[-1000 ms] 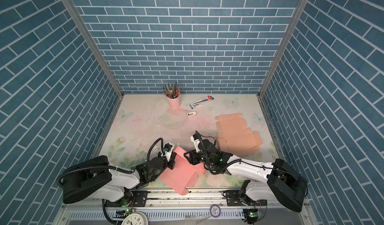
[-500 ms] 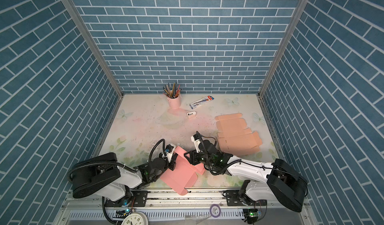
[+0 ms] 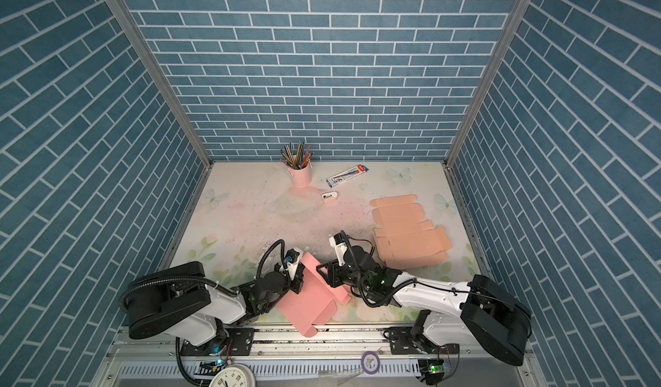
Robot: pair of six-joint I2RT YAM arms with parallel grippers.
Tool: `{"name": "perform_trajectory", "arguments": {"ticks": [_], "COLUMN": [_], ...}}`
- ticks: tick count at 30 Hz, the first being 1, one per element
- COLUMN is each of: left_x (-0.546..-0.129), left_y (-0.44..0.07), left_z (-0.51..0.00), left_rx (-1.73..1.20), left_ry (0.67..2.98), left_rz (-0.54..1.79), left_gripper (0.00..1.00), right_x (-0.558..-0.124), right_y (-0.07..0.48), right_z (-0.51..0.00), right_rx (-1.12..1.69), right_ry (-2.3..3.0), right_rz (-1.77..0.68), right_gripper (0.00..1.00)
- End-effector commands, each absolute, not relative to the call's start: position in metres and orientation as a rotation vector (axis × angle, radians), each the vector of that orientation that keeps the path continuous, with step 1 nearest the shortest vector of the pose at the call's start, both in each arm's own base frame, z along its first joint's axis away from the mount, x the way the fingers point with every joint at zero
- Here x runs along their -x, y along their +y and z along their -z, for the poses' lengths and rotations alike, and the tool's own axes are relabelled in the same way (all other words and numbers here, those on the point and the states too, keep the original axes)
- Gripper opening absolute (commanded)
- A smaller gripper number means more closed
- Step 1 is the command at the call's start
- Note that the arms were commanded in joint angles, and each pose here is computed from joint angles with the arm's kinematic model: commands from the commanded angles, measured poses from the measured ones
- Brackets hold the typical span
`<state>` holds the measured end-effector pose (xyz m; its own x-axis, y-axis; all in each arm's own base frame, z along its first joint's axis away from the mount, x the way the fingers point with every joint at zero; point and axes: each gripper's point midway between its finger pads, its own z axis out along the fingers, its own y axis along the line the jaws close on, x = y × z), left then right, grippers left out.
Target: Fold the paper box
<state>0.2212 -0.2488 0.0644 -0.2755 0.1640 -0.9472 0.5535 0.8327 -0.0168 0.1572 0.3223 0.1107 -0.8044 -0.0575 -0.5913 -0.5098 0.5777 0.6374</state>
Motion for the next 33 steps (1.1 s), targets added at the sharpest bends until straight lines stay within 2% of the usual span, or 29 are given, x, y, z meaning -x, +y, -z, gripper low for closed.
{"name": "perform_trajectory", "arguments": {"ticks": [1, 6, 13, 18, 23, 29, 33], "left_x": [-0.222, -0.221, -0.220, -0.223, -0.226, -0.226, -0.225], "left_y": [-0.252, -0.254, -0.257, -0.259, -0.260, -0.263, -0.262], "left_z": [-0.068, -0.067, -0.065, -0.057, -0.056, -0.055, -0.055], "left_rx": [-0.539, -0.541, -0.546, -0.548, -0.542, -0.556, -0.554], "left_ry": [1.817, 1.816, 1.819, 1.833, 1.833, 1.834, 1.832], "left_rz": [0.419, 0.432, 0.443, 0.419, 0.408, 0.408, 0.414], "left_gripper": [0.14, 0.16, 0.25, 0.26, 0.24, 0.13, 0.12], "right_x": [-0.153, -0.158, -0.159, -0.160, -0.160, -0.159, -0.159], "right_y": [0.318, 0.316, 0.318, 0.316, 0.317, 0.315, 0.314], "right_z": [-0.108, -0.108, -0.108, -0.107, -0.105, -0.101, -0.100], "right_rx": [0.417, 0.415, 0.425, 0.414, 0.413, 0.393, 0.382], "right_ry": [2.322, 2.322, 2.325, 2.326, 2.334, 2.344, 2.348], "right_rz": [-1.148, -1.110, -1.100, -1.093, -1.095, -1.095, -1.100], "right_gripper": [0.39, 0.41, 0.41, 0.41, 0.41, 0.41, 0.40]}}
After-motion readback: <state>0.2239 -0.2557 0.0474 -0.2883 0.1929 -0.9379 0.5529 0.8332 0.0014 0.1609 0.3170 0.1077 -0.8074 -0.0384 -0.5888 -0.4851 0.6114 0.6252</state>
